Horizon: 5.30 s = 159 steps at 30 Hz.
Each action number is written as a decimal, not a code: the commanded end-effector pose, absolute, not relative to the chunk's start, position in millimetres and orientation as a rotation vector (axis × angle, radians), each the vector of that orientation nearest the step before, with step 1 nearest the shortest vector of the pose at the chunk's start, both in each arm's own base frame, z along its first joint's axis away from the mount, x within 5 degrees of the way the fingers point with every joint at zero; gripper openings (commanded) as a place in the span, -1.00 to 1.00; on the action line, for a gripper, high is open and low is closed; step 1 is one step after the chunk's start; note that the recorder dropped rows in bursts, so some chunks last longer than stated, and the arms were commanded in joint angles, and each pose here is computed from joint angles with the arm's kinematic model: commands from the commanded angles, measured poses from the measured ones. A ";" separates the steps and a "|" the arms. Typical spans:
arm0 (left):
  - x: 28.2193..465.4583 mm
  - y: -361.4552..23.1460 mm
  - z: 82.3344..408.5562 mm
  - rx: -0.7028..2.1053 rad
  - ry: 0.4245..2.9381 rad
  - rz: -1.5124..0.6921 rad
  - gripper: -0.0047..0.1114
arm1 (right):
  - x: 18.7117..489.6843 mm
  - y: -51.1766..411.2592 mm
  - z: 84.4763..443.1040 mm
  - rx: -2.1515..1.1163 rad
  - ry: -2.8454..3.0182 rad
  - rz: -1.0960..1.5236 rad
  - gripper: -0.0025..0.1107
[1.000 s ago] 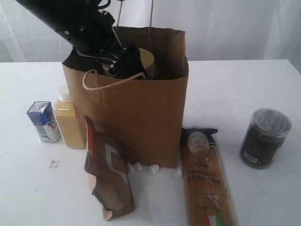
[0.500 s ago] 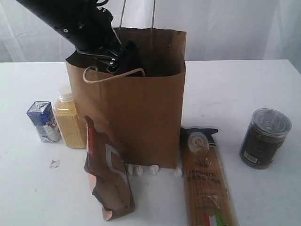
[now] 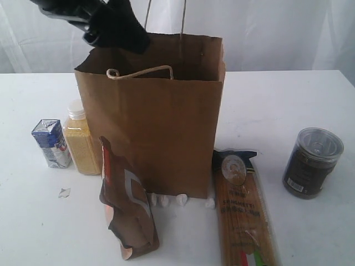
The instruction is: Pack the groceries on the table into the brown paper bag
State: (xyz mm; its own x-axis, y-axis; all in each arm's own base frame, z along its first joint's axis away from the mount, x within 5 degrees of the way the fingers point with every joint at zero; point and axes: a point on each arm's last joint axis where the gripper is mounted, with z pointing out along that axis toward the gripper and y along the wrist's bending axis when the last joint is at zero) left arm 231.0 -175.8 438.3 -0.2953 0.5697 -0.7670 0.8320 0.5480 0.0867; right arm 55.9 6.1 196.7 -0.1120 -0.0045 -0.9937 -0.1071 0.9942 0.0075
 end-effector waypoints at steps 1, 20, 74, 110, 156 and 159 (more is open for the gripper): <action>208.8 -160.7 457.5 1.130 1.950 -0.390 0.83 | 55.7 6.0 196.3 -0.096 1.667 0.077 -0.86; 106.4 -77.0 511.4 0.932 1.778 -0.226 -0.91 | 55.7 6.0 196.3 -0.096 1.667 0.077 -0.86; 54.3 -38.8 224.7 0.524 1.703 -0.448 -0.91 | 55.7 6.0 196.3 -0.096 1.667 0.077 -0.86; 44.7 -33.4 180.7 0.522 1.713 -0.460 -0.91 | 55.9 6.5 211.7 0.256 1.495 0.454 -0.86; 44.7 -33.4 180.7 0.522 1.713 -0.460 -0.91 | 200.7 25.3 349.0 -0.180 2.524 0.079 0.37; 44.7 -33.4 180.7 0.522 1.713 -0.460 -0.91 | 224.7 27.9 336.7 -0.185 2.573 0.076 0.38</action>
State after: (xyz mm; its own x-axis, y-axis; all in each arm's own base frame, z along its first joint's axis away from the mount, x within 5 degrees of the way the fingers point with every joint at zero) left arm 45.3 -33.2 182.2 -0.1639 0.1007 -0.9813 0.5697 0.8218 -0.0108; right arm 208.1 26.3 342.6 -0.8280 -0.0931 -0.5529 -0.1329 0.9906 0.0323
